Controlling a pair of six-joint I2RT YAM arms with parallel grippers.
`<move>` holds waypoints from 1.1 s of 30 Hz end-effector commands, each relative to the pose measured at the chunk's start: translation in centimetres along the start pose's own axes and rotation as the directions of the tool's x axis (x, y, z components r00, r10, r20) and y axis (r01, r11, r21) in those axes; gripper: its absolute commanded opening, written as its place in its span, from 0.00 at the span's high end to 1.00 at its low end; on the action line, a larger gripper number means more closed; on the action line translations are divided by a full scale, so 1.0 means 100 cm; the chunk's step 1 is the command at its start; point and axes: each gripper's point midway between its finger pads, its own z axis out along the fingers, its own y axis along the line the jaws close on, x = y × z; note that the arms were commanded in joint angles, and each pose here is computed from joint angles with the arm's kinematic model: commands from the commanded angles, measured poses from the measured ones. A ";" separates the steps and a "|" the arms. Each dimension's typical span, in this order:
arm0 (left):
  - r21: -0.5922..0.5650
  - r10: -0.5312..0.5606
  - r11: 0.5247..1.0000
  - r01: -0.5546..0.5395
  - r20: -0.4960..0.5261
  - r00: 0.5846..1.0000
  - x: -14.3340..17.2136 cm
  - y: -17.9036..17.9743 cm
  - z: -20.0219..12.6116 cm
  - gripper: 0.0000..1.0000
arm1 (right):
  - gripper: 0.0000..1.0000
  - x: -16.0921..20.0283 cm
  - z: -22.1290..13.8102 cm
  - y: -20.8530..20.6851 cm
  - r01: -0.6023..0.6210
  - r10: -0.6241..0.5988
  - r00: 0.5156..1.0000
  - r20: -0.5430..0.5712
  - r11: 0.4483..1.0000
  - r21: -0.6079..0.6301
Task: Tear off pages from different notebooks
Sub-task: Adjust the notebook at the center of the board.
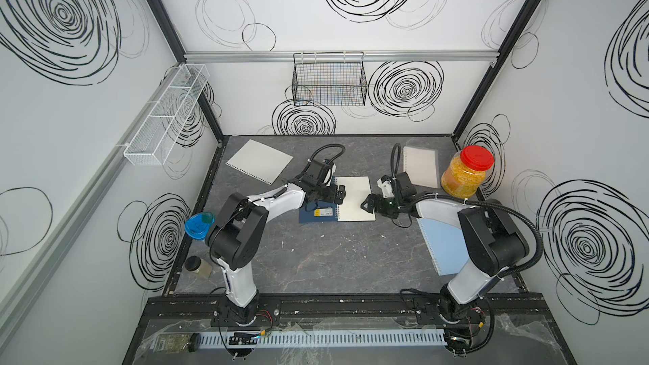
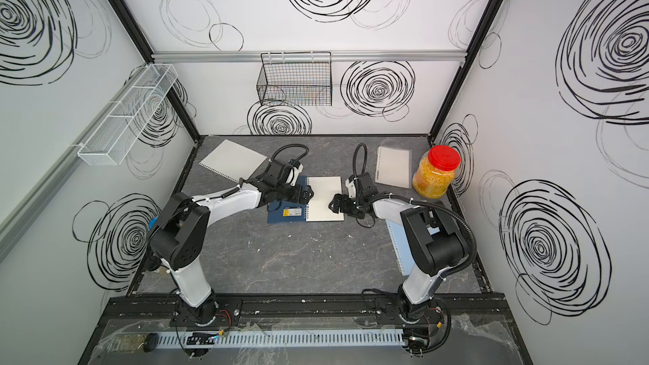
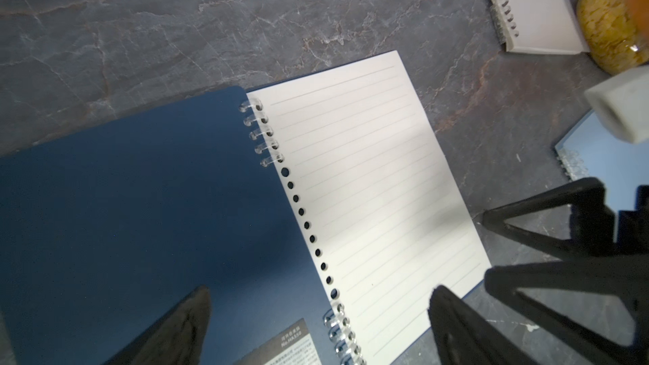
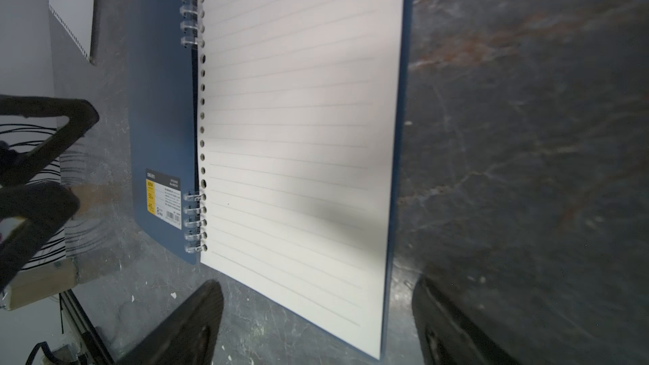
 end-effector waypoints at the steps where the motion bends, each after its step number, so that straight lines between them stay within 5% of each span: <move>1: -0.081 0.161 0.983 -0.162 -0.017 0.987 -0.014 -0.011 -0.006 0.01 | 0.13 -0.027 -0.022 0.002 0.011 -0.012 0.997 0.071 1.000 0.019; 13: -0.147 0.363 0.906 -0.397 -0.211 0.908 0.006 -0.046 0.024 0.01 | 0.13 -0.042 -0.059 -0.038 -0.066 0.050 0.982 0.182 0.994 0.083; 33: -0.017 0.415 0.898 -0.439 -0.299 0.859 0.032 -0.099 0.079 0.01 | 0.14 -0.029 -0.059 -0.057 -0.105 0.093 0.981 0.170 0.992 0.063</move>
